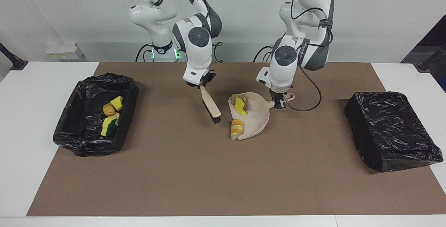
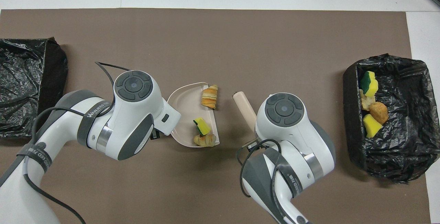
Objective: Sweep and dump trash in bin
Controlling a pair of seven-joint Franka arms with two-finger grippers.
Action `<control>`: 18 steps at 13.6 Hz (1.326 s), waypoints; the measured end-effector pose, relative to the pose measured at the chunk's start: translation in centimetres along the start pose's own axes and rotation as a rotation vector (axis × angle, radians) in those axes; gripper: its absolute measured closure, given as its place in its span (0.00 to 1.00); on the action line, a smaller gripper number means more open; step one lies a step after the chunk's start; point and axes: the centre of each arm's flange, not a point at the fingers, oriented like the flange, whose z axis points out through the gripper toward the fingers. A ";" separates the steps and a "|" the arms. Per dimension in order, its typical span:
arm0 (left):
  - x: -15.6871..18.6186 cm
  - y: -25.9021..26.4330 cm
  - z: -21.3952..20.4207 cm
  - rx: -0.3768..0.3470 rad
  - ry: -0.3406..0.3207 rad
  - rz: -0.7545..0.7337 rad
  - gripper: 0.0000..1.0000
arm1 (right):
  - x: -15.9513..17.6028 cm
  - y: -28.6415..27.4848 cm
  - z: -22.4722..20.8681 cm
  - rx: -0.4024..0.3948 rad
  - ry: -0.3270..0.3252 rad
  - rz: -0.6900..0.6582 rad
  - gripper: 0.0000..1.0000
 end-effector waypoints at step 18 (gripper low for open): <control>-0.9 -0.6 0.2 -0.005 0.000 -0.015 0.69 | 3.0 -6.3 -2.5 0.237 0.044 0.129 0.74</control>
